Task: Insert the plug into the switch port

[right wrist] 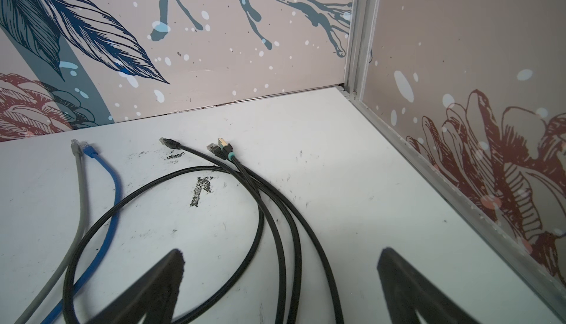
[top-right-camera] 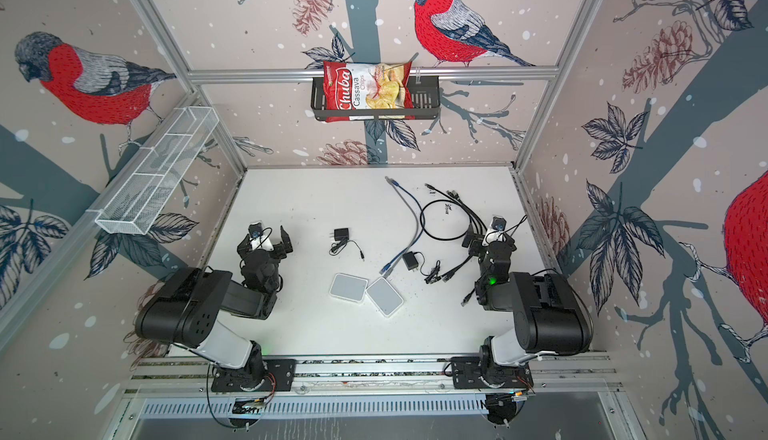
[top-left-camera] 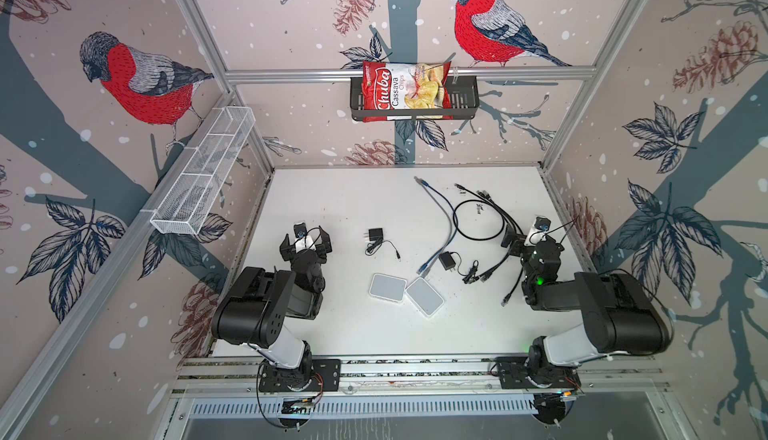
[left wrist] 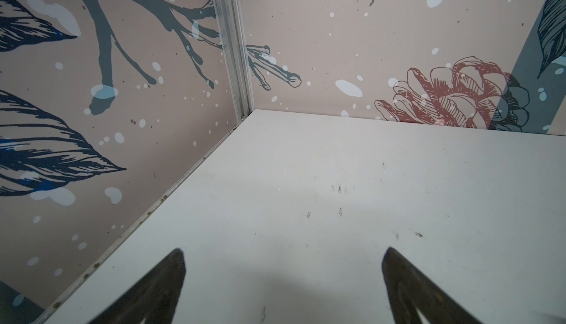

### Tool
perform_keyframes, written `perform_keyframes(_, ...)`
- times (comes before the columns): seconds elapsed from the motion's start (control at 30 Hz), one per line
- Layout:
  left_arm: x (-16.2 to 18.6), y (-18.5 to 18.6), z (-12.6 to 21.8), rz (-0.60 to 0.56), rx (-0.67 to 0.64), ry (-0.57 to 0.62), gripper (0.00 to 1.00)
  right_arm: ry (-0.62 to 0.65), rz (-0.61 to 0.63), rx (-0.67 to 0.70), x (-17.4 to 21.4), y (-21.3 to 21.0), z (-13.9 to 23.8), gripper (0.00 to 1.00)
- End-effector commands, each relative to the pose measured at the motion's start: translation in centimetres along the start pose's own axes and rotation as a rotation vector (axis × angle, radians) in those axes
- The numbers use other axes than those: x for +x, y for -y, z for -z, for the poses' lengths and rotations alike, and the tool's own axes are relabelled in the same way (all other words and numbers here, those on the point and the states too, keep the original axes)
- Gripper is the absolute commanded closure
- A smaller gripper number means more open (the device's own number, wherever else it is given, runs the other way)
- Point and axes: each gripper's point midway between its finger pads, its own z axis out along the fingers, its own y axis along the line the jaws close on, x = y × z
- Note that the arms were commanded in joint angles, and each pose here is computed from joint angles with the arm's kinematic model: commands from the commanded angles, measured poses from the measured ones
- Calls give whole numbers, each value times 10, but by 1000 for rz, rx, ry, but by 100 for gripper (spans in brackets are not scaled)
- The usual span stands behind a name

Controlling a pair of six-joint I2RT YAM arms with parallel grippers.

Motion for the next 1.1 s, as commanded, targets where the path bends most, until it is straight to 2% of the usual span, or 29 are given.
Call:
perform_keyframes(0.0,-12,5,0,4,36,47,1,42,-17,-1,-10,0,0,1)
perform_keyframes(0.2,-18,-1,3,19,2,58,2,53,-11,-5,-16,-1,0,1)
perform_keyframes(0.4,-37,-7,3,36,-36,28,1,-47,-19,-9,-24,-7,-10,1)
perform_keyframes(0.53,-51,0,-4,45,-25,-48,1,-116,-75,6,-33,-9,-14,1)
perform_keyframes(0.67,-66,2,-2,127,-26,-44,2,-204,-196,122,-39,5,-20,1)
perform_keyframes(0.8,-58,11,-2,165,-28,-162,2,-253,-248,115,-41,-1,-18,1)
perform_keyframes(0.9,-47,26,0,177,-7,-256,1,-296,-275,59,-46,-15,-16,1)
perform_keyframes(1.07,-26,63,8,230,122,-400,1,-358,-257,-18,-51,-50,-10,0)
